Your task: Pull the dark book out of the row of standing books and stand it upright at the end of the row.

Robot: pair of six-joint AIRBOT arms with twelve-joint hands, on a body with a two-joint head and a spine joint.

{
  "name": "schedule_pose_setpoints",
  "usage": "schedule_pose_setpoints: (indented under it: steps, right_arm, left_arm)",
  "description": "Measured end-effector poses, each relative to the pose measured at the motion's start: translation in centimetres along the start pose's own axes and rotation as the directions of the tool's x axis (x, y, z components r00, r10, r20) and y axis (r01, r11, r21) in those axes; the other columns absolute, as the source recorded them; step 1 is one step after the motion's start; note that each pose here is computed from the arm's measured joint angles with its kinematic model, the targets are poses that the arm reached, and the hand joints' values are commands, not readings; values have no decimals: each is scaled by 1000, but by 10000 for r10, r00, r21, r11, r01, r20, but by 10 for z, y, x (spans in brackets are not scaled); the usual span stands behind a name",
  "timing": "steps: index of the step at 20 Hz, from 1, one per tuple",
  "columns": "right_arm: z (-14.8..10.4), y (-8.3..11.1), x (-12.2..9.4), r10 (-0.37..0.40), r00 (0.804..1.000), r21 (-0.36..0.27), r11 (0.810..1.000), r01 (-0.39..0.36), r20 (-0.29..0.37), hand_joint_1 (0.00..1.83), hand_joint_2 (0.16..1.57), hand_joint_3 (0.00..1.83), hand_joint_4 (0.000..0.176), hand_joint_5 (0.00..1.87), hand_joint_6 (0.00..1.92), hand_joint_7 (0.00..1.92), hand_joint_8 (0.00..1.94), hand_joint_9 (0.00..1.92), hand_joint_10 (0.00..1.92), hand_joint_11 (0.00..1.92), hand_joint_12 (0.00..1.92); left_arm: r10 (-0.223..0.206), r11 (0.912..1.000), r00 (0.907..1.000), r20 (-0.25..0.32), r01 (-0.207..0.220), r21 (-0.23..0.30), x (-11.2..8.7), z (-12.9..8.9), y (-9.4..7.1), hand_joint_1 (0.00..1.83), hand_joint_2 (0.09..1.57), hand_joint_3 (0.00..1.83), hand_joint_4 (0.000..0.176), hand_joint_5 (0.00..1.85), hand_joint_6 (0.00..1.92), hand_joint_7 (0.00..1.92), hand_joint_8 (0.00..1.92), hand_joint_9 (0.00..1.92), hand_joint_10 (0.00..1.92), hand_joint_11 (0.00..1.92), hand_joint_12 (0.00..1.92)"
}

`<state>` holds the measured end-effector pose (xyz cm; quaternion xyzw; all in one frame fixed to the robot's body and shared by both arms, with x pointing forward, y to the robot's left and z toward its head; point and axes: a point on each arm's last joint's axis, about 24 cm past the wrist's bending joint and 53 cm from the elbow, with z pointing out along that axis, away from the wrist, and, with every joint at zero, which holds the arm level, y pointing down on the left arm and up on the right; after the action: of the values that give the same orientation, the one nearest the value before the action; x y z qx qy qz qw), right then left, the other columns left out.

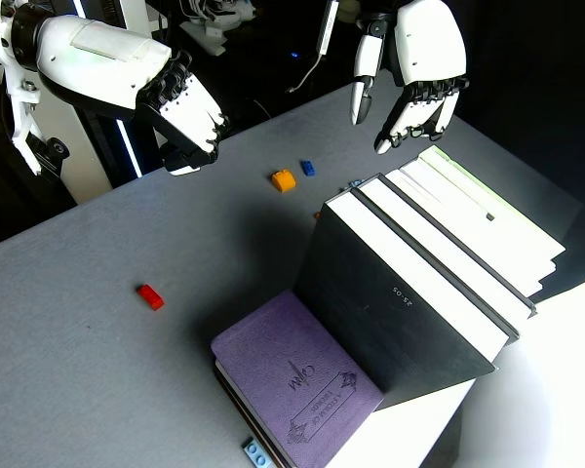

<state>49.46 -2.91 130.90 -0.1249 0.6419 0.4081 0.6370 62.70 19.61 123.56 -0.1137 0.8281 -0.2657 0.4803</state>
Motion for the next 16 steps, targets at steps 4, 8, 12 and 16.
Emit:
schedule_pose_setpoints:
  steps: [4,8,12,16]
  right_arm:
    - [0,1,-3,9,9999,23,10000,-9,154,49,1234,41,0,6,52,37,13,0,0,0,0]
    - [0,-1,-11,33,9988,123,9999,-38,481,12,1215,19,21,0,0,12,1,0,0,0,0]
    - [4,8,-30,55,9924,-59,10000,-48,1226,0,1176,0,69,8,3,0,0,0,0,0,0]
    - [7,27,-57,-201,9711,-738,9965,387,2380,0,1211,15,64,536,232,35,14,0,0,0,0]
  left_arm:
    - [0,10000,10000,19,0,47,0,0,-1,104,1206,0,19,146,0,152,0,167,0,50,369]
    - [5,10000,10000,25,-5,17,-1,0,0,1,1198,0,30,125,8,161,15,178,9,54,515]
    - [3,9998,9999,109,-4,173,-3,0,-4,48,1188,0,27,144,3,164,4,167,4,30,467]
    - [5,9999,9999,105,-7,141,-3,0,-3,157,1205,0,0,180,6,191,3,177,1,1,444]
